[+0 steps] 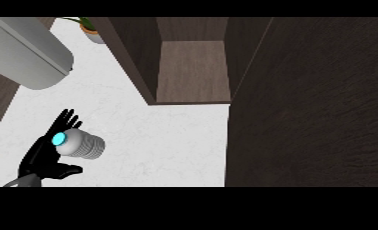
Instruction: Pick up the bottled water, place it into the cabinet and close the cabinet
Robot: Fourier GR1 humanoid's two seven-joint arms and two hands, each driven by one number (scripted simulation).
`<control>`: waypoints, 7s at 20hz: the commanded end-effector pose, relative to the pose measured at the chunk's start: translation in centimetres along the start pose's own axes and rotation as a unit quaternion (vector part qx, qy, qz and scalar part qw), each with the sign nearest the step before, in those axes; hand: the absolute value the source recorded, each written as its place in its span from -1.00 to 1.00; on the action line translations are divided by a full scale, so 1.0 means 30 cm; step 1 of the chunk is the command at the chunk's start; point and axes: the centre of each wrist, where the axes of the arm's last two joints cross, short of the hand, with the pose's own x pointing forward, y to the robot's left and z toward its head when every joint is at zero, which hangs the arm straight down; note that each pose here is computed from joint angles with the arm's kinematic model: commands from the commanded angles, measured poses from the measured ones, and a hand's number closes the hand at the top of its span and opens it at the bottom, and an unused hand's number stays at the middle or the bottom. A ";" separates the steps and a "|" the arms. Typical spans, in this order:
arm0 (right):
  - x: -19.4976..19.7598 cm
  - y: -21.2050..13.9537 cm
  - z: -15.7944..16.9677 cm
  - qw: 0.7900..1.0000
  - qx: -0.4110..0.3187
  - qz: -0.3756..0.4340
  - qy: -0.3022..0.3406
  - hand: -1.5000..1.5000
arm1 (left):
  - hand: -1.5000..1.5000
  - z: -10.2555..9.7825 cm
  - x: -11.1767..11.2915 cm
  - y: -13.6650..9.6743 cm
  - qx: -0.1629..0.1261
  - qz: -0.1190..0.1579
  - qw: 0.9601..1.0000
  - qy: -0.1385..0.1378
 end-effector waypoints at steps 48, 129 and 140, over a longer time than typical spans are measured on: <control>-0.006 -0.024 0.028 1.000 0.009 0.003 0.017 -1.00 | 1.00 -0.091 -0.154 -0.246 -0.040 0.139 0.987 -0.075; -0.116 0.081 -0.039 0.998 0.039 -0.044 0.029 -1.00 | 1.00 -0.745 0.516 -1.029 0.154 -0.272 0.933 -0.177; -0.152 0.008 -0.074 0.998 0.032 -0.052 0.017 -1.00 | -1.00 -0.734 0.461 -0.971 0.208 -0.321 0.907 -0.176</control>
